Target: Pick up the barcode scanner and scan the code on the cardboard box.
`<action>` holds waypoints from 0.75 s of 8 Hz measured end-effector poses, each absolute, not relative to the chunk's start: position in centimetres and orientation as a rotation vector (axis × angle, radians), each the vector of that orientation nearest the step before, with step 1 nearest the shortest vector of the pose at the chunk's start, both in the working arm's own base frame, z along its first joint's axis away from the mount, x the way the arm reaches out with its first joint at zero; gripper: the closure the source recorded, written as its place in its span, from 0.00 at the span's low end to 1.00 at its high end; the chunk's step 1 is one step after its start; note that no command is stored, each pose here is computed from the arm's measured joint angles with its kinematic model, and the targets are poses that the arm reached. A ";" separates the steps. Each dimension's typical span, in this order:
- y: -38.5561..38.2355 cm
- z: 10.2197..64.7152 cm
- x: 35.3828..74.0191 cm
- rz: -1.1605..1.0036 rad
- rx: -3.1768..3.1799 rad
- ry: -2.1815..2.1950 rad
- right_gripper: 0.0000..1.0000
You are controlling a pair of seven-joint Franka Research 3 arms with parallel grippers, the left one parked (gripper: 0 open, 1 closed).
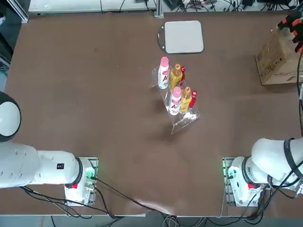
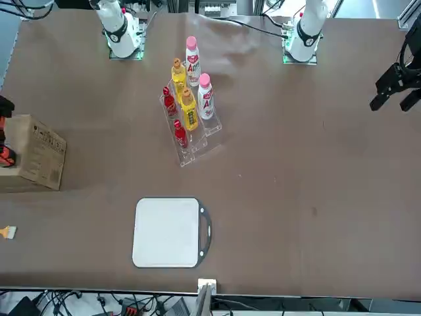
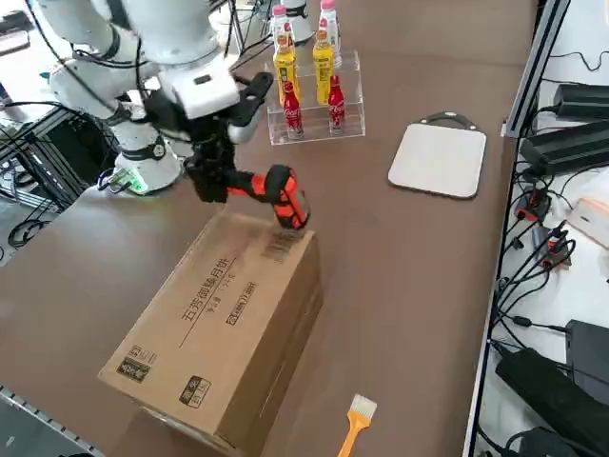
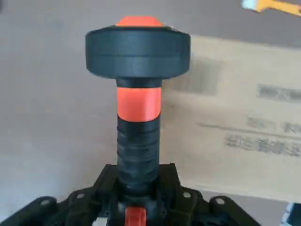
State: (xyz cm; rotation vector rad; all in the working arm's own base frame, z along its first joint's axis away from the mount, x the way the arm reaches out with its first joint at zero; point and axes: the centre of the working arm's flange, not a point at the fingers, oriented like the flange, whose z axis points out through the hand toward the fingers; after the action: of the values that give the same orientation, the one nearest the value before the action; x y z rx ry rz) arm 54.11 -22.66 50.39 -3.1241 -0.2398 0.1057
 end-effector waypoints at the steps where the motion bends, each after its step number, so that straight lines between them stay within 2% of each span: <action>1: -18.0 51.0 55.5 0.102 -3.132 -0.227 0.57; 4: -2.2 50.6 58.5 0.089 -3.154 -0.154 0.57; 6: 3.5 46.4 59.3 0.027 -3.157 -0.115 0.57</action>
State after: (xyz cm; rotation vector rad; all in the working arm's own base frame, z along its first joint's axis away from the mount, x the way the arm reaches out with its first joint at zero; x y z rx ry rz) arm 59.35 3.47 46.41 -3.1572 -0.1148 0.0269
